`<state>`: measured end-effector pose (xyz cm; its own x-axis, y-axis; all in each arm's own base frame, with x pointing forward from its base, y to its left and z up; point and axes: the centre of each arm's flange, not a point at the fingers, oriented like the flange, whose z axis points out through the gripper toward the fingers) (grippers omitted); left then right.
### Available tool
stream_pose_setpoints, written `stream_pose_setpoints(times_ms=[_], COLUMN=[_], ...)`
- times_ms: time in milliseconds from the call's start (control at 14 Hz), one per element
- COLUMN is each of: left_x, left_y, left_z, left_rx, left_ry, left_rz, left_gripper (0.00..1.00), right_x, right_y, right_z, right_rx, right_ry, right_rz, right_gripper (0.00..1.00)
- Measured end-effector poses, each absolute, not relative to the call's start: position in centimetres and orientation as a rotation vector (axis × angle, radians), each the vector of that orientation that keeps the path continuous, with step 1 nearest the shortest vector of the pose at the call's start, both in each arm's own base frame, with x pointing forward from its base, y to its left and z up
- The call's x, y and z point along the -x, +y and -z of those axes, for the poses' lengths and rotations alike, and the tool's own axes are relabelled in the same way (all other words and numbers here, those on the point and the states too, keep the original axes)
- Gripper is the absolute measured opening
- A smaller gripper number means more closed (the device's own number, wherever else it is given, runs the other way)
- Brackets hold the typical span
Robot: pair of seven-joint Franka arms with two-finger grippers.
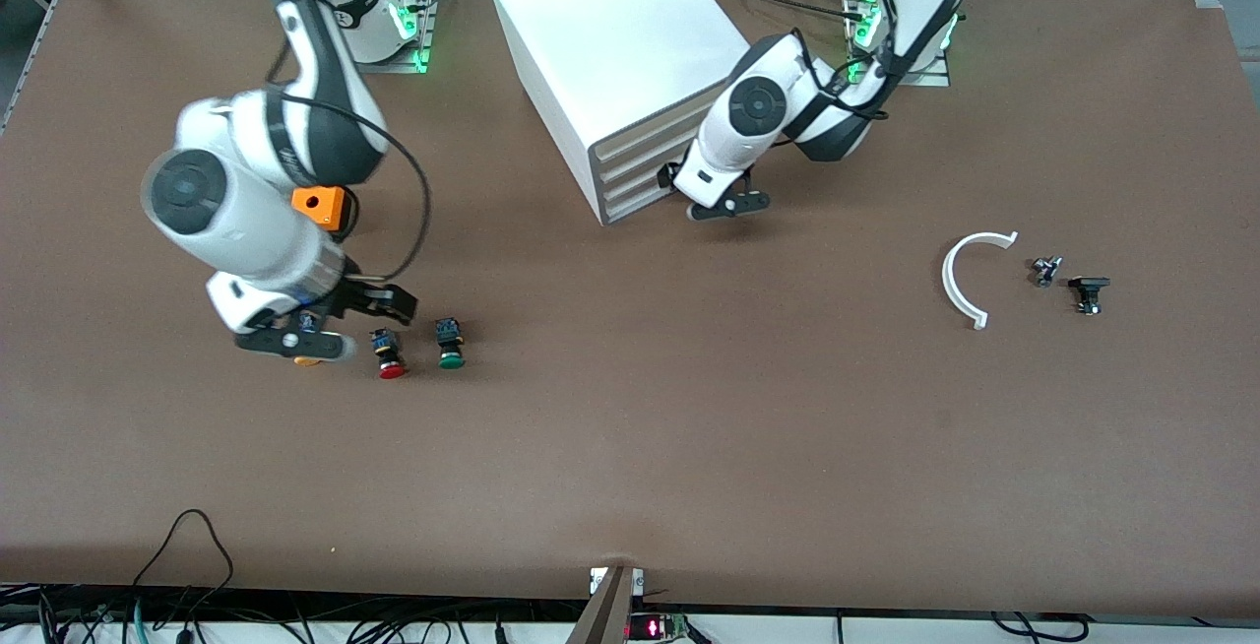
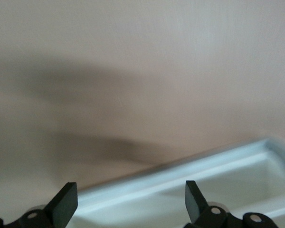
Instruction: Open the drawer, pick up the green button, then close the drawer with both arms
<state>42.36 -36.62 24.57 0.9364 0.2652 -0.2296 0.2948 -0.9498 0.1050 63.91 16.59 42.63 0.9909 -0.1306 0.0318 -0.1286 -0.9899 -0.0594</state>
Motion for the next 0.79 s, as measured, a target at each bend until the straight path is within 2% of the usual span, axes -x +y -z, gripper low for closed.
stream_pose_setpoints(times_ms=[214,357,571,786], left_x=[-52.6,-56.4,-57.6,-56.6], left_y=[-24.3,-15.6,-7.7,-0.9], left_z=[-30.5,-34.4,-41.5,-50.3], left_rx=[-2.924,-2.958,-3.02,-3.056], left_ry=[0.416,0.29,0.067,-0.153], left_rz=[0.085,-0.008,-0.002,0.006], left_gripper=[1.0,1.0,1.0,1.0], right_x=[-63.1,-62.9,-61.7,-60.0], right_y=[12.1,8.1,4.1,2.8], right_z=[-47.8,-50.1,-52.3,-54.8], right_rx=[3.047,3.092,3.114,3.125], right_ry=[0.229,0.172,0.171,0.196], right_rz=[0.076,0.122,0.074,0.04], right_gripper=[1.0,1.0,1.0,1.0])
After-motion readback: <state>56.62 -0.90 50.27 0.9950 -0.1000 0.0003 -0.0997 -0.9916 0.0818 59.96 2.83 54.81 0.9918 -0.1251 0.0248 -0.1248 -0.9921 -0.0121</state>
